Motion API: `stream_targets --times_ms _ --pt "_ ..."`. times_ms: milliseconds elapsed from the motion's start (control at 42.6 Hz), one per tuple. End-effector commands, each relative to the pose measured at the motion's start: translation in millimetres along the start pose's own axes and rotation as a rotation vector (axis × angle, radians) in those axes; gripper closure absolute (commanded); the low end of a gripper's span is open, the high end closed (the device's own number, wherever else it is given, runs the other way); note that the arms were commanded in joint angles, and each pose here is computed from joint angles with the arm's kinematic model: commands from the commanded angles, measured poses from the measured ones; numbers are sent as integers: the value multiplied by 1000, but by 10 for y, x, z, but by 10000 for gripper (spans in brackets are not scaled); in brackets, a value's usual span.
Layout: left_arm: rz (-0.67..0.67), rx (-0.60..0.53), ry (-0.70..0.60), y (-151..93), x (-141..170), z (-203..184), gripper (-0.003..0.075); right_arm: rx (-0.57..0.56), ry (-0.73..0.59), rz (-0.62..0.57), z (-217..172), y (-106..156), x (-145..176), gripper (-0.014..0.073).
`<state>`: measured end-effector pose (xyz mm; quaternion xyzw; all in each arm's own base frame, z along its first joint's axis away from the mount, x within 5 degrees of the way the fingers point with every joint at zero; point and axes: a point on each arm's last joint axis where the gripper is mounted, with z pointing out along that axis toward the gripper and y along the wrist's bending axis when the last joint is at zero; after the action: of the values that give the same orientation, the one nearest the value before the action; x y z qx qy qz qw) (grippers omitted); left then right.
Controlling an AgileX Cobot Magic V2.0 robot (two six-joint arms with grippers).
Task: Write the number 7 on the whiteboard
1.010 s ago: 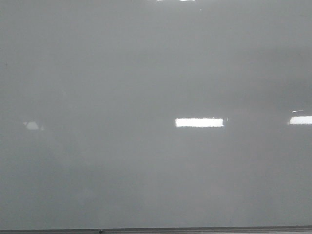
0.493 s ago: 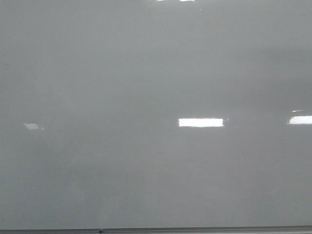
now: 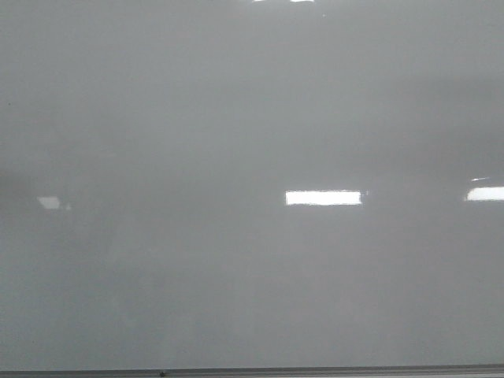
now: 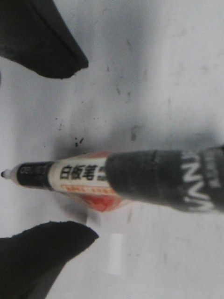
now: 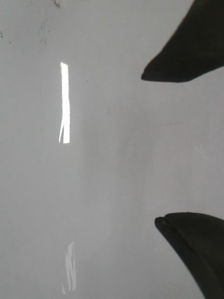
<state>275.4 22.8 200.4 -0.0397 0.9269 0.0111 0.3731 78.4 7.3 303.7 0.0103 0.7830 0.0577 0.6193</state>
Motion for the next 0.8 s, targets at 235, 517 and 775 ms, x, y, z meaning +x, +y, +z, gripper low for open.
stream_targets --times_ms 235,517,775 --pt "-22 14 -134 -68 -191 -13 339 5 -99 2 -20 4 -180 1" --pt "-6 35 -137 -150 -192 -15 596 5 -99 2 -20 4 -180 1" --pt "-3 46 -43 -160 -163 -99 740 5 -103 2 -20 4 -183 1"
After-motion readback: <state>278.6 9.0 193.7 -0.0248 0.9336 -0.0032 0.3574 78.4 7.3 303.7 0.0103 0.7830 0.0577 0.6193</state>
